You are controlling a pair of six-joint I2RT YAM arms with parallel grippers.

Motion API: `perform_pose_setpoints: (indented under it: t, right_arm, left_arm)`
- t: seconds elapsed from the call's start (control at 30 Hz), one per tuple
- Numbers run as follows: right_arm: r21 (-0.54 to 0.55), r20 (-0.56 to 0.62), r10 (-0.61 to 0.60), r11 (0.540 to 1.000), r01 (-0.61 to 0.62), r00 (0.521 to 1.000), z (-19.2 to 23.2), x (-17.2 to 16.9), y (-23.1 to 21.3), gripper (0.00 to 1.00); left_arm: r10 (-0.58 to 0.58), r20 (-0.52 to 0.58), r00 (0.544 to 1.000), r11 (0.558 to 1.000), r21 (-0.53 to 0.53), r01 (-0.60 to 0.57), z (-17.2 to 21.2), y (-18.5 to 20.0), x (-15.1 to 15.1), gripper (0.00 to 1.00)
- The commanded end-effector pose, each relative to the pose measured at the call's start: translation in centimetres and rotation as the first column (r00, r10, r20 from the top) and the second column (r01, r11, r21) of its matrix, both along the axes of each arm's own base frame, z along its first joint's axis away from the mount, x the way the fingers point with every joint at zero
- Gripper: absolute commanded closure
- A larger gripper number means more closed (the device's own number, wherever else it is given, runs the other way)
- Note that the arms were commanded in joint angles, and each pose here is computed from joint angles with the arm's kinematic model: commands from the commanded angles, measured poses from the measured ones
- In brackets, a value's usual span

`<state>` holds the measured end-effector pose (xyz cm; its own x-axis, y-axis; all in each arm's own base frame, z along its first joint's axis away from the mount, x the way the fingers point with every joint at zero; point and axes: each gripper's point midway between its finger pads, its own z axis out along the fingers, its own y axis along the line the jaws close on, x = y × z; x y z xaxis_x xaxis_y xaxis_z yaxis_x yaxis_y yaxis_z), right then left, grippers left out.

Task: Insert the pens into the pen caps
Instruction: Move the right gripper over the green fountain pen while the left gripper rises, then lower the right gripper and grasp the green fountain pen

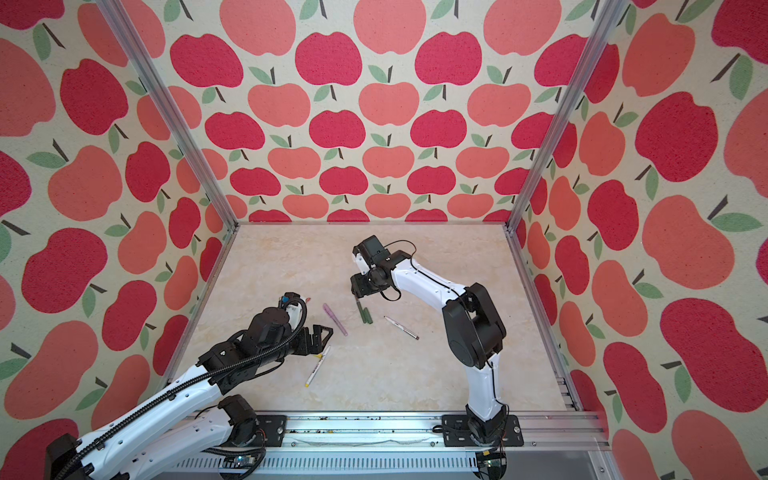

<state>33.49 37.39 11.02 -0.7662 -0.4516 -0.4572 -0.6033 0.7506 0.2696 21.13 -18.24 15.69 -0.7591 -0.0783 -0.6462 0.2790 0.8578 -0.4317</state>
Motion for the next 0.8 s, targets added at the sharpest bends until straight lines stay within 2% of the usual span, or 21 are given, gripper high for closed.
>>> perform_pose_setpoints:
  t: [0.0,0.13,0.3,0.57,0.77]
  right_arm:
    - [-0.091,-0.065,0.055,0.994,-0.061,0.996,-2.7,-1.4,0.5,0.45]
    - [-0.207,-0.047,0.038,0.977,-0.047,0.998,-5.2,-1.0,0.3,0.46]
    - [-0.268,0.008,0.026,0.963,-0.022,1.000,-6.3,-0.2,-0.1,0.48]
    - [-0.293,-0.002,0.032,0.956,-0.031,1.000,-8.3,0.6,0.6,0.55]
    - [-0.301,-0.017,0.031,0.953,-0.035,0.999,-9.3,0.5,0.7,0.65]
  left_arm:
    - [0.013,0.082,0.997,0.999,-0.052,-0.009,2.8,-0.3,1.3,0.03]
    - [0.026,0.080,0.996,0.997,-0.079,-0.020,2.6,0.3,1.0,0.02]
    - [0.067,0.079,0.995,0.991,-0.119,-0.058,1.9,1.2,0.6,0.03]
    - [0.093,0.089,0.992,0.988,-0.129,-0.082,1.8,1.8,0.9,0.03]
    - [0.086,0.085,0.993,0.987,-0.145,-0.073,1.9,1.2,1.4,0.03]
